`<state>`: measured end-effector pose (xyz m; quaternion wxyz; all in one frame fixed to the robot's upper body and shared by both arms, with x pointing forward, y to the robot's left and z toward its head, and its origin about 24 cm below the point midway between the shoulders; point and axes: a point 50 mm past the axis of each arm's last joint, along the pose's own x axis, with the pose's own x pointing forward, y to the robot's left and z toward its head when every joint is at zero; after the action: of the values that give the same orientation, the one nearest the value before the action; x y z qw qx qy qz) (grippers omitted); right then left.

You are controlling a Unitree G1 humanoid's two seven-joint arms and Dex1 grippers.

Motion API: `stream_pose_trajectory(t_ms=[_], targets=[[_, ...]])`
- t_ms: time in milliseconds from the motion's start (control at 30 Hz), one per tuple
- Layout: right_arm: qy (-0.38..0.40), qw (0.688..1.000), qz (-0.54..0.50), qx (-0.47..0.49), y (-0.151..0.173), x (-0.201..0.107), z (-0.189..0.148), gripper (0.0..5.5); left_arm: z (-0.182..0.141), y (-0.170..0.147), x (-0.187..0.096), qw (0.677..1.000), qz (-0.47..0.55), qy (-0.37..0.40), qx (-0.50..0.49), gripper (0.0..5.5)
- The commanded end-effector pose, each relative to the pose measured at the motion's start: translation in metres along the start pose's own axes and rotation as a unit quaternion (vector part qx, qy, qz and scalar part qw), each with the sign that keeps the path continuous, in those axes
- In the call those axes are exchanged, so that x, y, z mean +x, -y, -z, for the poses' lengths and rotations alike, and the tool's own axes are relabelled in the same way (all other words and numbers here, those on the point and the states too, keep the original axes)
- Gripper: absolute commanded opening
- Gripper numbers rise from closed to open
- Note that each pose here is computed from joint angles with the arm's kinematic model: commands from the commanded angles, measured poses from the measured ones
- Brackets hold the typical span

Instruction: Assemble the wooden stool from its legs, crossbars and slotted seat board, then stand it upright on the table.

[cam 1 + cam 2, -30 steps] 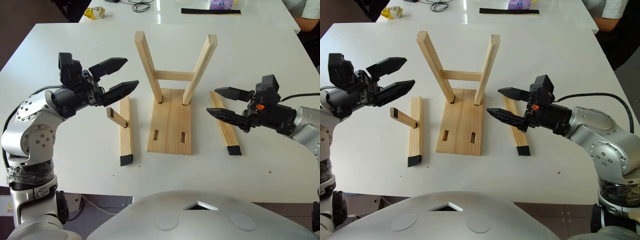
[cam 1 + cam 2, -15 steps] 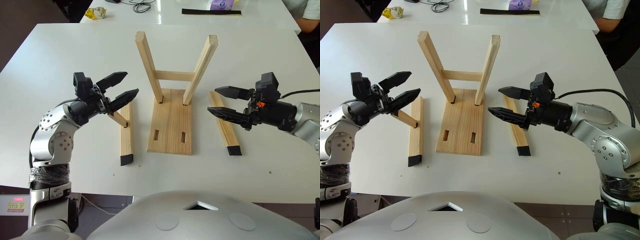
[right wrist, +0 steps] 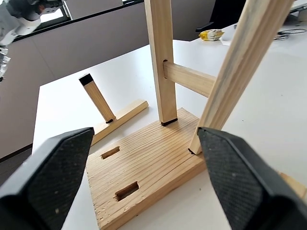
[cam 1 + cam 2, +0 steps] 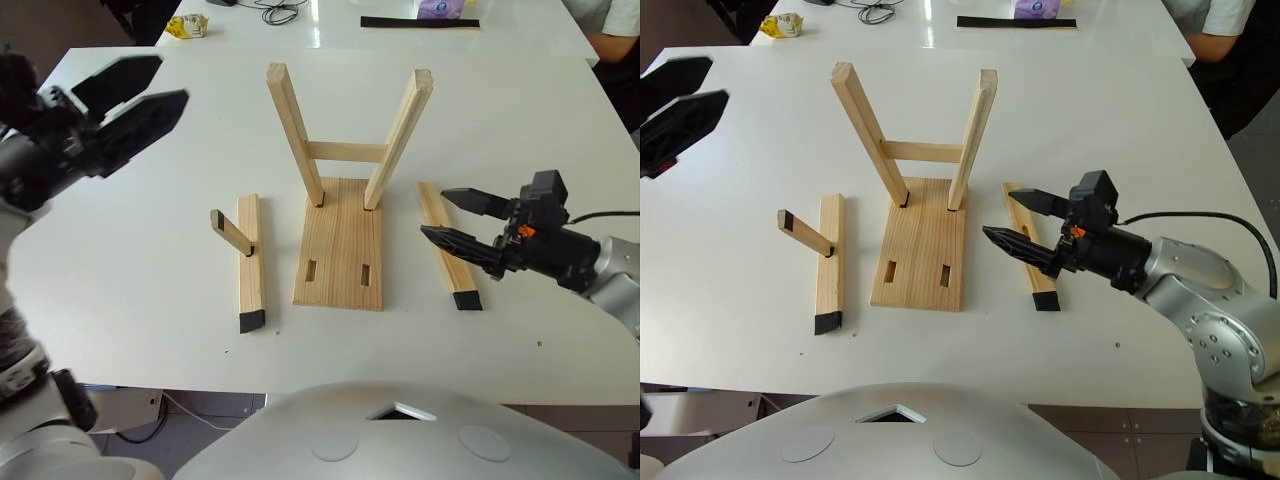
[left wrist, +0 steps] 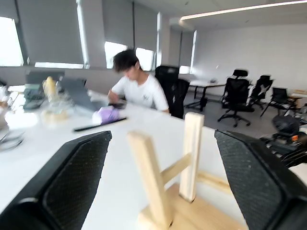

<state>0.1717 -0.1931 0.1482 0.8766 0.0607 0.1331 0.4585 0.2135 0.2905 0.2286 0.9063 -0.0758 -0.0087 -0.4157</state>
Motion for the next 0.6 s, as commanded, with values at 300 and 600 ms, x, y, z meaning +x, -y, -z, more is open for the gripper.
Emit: stream_pose_trajectory(t_ms=[300, 600], targets=[[0.04, 0.994, 0.097, 0.012, -0.017, -0.021, 0.007, 3.98, 0.119, 0.062, -0.055, 0.902, -0.007, -0.406, -0.148, 3.99], [0.026, 0.997, 0.073, -0.006, -0.012, -0.014, 0.001, 3.98, 0.152, 0.08, -0.025, 0.886, -0.156, -0.367, -0.236, 3.99]])
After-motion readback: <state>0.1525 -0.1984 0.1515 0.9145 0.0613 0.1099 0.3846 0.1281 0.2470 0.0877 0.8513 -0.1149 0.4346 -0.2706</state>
